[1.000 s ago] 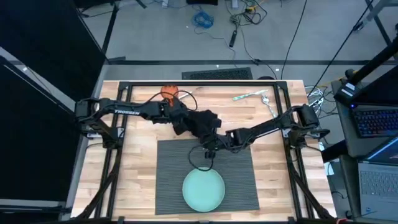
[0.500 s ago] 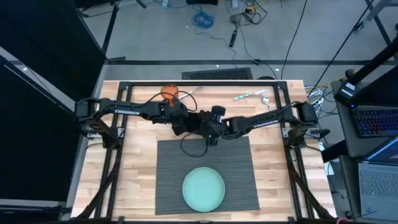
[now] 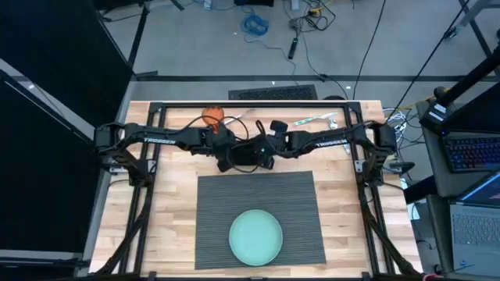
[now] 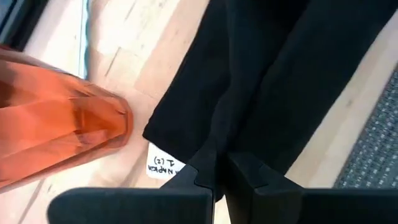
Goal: Set table place
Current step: Fold the black napkin
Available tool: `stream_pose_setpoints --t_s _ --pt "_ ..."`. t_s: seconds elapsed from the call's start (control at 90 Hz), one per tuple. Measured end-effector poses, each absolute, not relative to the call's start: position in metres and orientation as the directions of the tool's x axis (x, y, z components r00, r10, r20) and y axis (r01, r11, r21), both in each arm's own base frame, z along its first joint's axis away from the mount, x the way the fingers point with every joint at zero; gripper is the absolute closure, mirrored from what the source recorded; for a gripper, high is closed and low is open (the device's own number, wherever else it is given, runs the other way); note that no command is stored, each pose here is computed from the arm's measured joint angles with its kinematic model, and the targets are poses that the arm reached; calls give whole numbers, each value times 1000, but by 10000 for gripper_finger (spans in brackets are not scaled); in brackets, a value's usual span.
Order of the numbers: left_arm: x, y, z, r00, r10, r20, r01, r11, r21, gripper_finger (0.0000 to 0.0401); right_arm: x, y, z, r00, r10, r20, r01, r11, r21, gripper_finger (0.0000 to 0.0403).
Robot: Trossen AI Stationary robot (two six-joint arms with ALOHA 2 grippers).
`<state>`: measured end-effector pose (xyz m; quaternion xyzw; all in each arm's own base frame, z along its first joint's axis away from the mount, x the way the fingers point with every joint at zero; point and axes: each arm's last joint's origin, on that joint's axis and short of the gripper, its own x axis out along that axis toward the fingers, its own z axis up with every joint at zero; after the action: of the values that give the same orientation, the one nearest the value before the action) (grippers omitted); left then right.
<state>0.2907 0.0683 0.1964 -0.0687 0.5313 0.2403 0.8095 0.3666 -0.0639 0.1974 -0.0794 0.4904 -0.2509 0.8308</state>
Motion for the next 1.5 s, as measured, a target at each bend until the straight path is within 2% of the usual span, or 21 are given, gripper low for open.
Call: stream_pose_setpoints --t_s 0.933,1.5 --pt "292 68 195 328 290 -899 -483 870 105 401 355 -129 192 450 -302 -840 365 921 -136 403" --pt "298 70 175 276 252 -928 -473 876 97 401 357 -141 165 417 -234 -878 347 934 -84 403"
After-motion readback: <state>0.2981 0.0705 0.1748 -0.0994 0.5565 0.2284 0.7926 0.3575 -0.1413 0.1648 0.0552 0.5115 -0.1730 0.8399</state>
